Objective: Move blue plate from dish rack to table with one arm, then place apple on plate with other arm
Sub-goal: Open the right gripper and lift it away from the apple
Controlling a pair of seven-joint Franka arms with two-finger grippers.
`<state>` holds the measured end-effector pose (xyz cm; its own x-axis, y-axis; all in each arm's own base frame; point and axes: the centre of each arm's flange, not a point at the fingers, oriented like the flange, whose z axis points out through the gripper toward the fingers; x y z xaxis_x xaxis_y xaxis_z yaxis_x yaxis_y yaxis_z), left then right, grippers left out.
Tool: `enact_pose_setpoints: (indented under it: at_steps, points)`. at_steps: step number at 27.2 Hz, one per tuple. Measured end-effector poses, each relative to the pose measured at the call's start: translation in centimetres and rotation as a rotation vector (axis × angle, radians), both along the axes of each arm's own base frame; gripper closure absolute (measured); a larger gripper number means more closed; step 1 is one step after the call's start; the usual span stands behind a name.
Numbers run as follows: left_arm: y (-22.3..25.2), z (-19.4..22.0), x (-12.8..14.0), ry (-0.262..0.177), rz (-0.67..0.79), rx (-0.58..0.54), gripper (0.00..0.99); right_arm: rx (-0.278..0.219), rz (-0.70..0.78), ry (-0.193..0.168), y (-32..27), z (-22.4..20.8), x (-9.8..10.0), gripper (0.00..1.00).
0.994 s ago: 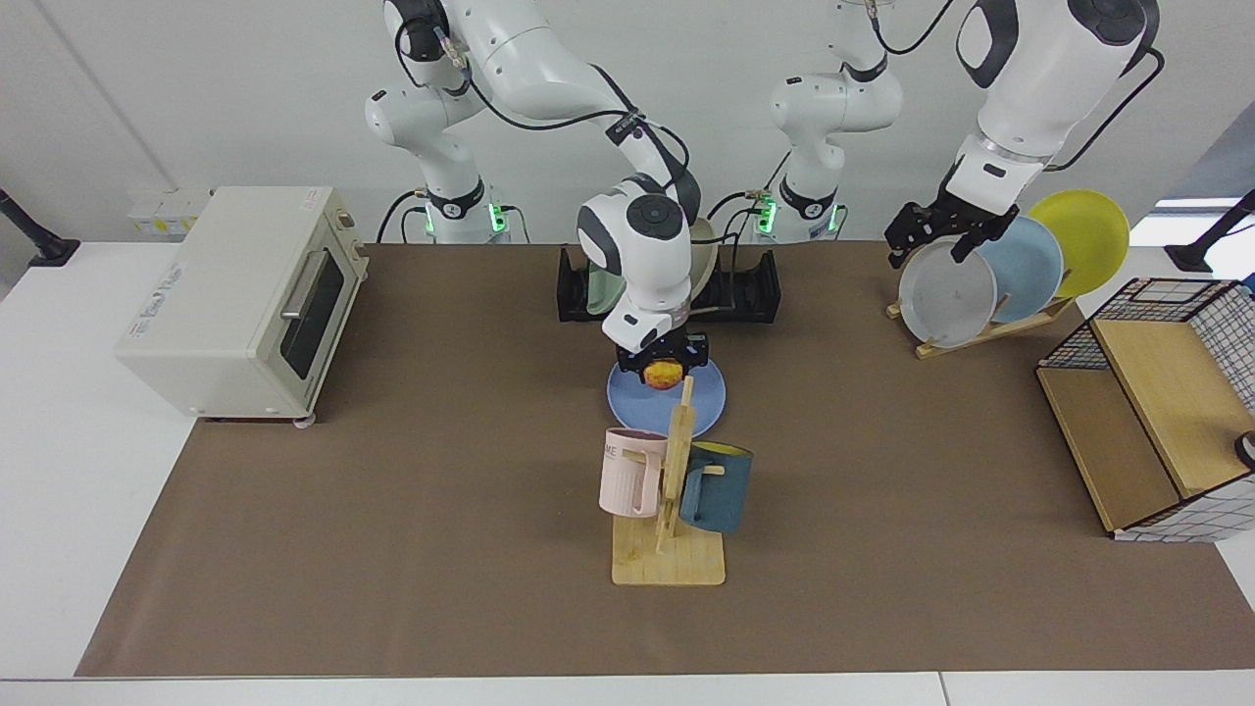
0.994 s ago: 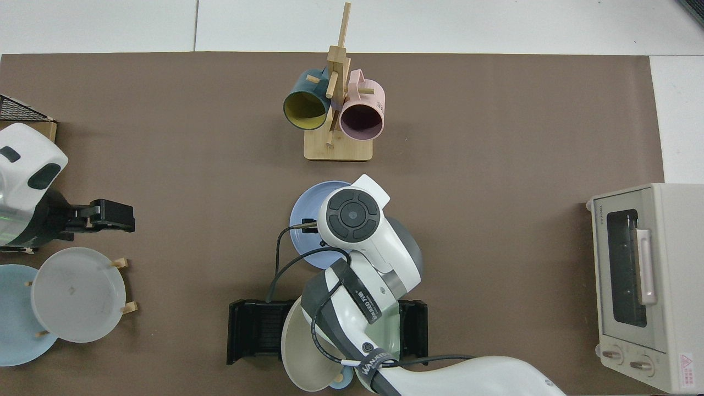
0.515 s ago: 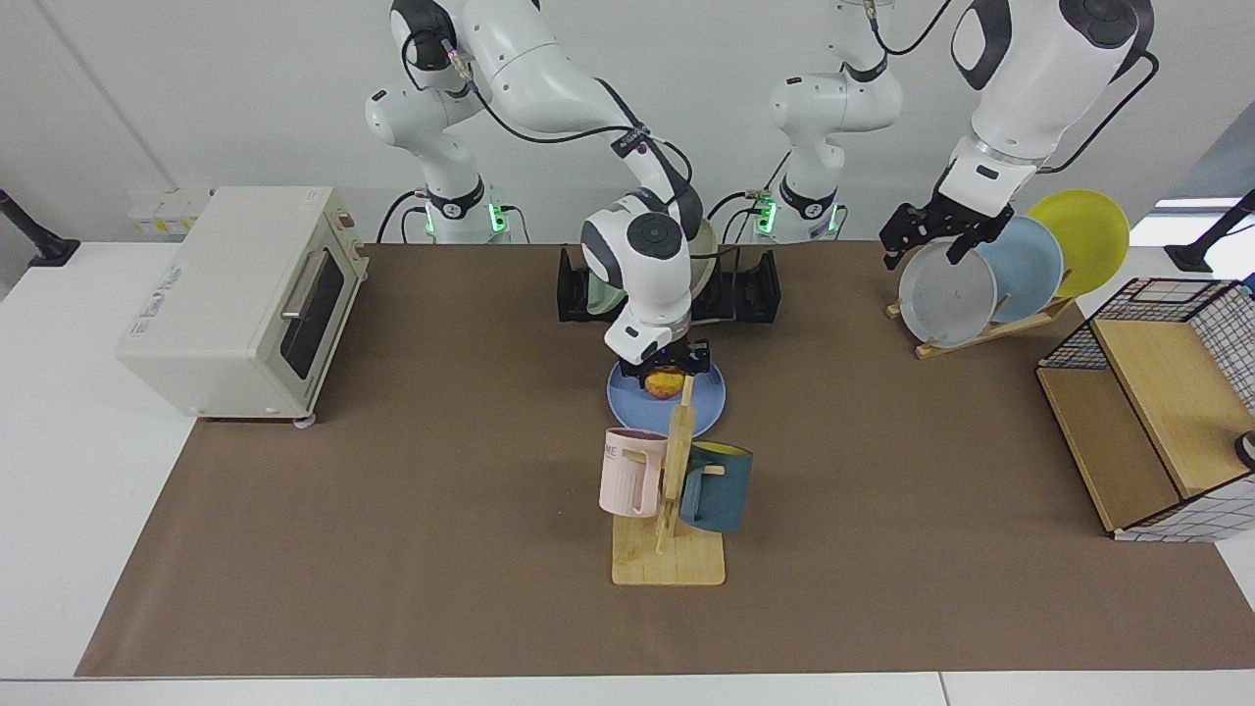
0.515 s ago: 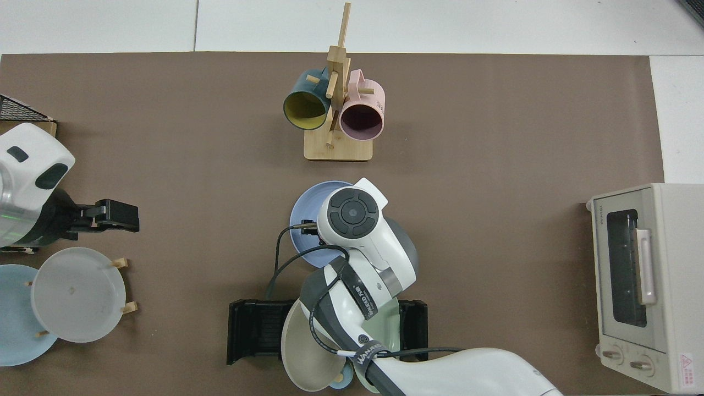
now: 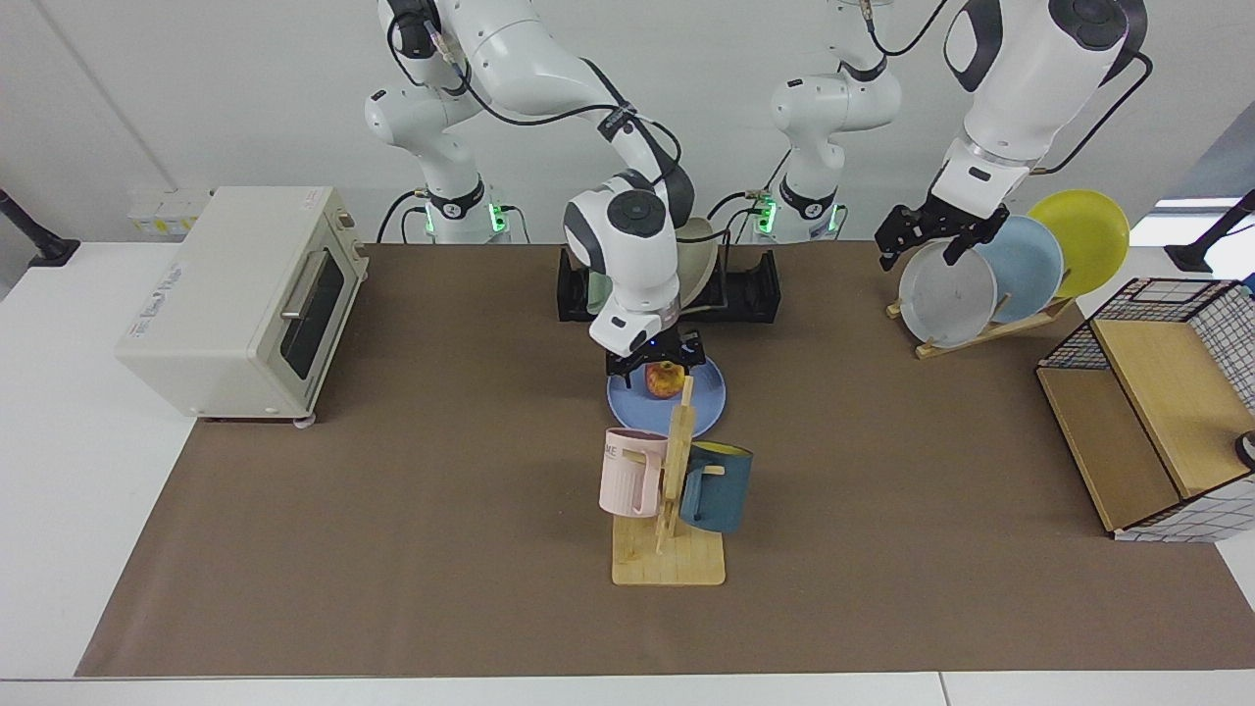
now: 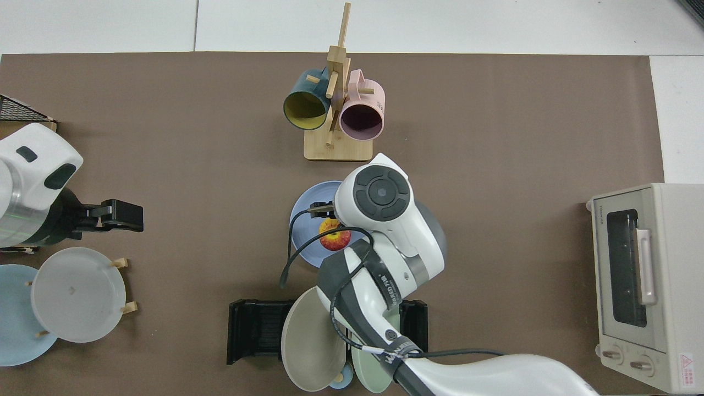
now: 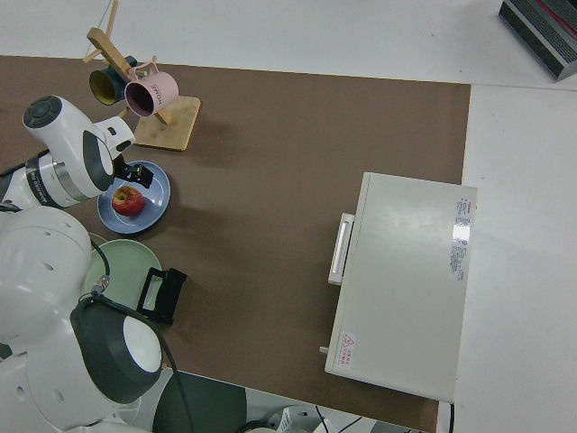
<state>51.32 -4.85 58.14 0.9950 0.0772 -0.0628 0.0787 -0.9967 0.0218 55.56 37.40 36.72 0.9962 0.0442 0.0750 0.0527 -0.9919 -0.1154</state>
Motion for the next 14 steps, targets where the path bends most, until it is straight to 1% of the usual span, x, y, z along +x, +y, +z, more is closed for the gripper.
enact_pose_setpoints:
  at_steps: [3,9,14]
  points:
    - [0.0,0.0,0.0,0.0,0.0,0.0,0.0,0.003,0.008,-0.027,-3.4,2.7,1.7,0.0]
    - [0.0,0.0,0.0,0.0,0.0,0.0,0.0,-0.041,0.056,-0.1,-10.2,7.5,4.2,0.0]
    - [0.0,0.0,0.0,0.0,0.001,0.0,0.0,-0.065,0.112,-0.122,-15.6,10.7,5.2,0.0]
